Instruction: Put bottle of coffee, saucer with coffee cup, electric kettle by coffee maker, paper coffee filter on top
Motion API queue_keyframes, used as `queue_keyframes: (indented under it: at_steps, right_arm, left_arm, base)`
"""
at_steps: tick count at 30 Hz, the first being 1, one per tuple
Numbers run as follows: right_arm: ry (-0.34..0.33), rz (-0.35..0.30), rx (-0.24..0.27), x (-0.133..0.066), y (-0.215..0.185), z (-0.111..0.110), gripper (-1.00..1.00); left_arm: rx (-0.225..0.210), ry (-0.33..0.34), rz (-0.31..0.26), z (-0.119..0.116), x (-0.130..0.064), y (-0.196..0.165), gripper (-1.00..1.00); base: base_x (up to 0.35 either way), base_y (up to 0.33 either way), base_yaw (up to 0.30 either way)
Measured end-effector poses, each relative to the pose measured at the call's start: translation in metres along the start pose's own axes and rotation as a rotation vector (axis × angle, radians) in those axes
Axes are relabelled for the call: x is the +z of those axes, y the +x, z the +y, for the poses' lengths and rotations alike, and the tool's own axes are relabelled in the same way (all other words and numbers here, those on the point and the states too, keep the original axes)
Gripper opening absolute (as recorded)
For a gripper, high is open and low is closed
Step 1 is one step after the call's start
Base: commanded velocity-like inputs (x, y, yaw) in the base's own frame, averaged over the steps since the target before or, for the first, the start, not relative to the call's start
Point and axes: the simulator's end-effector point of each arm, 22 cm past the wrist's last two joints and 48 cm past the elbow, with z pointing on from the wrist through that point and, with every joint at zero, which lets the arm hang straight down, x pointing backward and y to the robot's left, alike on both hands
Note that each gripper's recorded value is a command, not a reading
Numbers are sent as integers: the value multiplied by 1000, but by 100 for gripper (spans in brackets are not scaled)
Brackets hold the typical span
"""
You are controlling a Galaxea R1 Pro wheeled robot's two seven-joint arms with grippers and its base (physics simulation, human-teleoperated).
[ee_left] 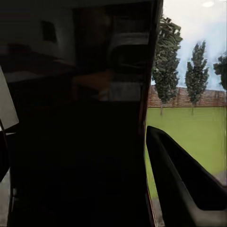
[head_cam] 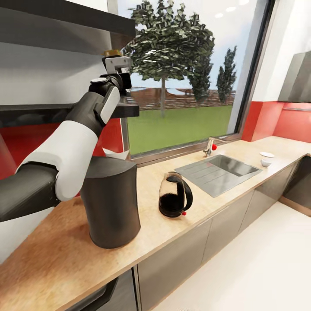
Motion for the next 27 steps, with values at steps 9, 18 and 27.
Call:
queue_keyframes:
  at_steps: [9, 18, 27]
  right_arm:
    - [0, 0, 0, 0, 0, 0, 100]
    - [0, 0, 0, 0, 0, 0, 100]
    - [0, 0, 0, 0, 0, 0, 100]
  left_arm:
    - [0, 1, 1, -1, 0, 1, -100]
    - [0, 4, -2, -3, 0, 0, -100]
    - [2, 117, 22, -28, -3, 25, -100]
  base:
    - [0, 0, -246]
    - [0, 0, -246]
    - [0, 0, -246]
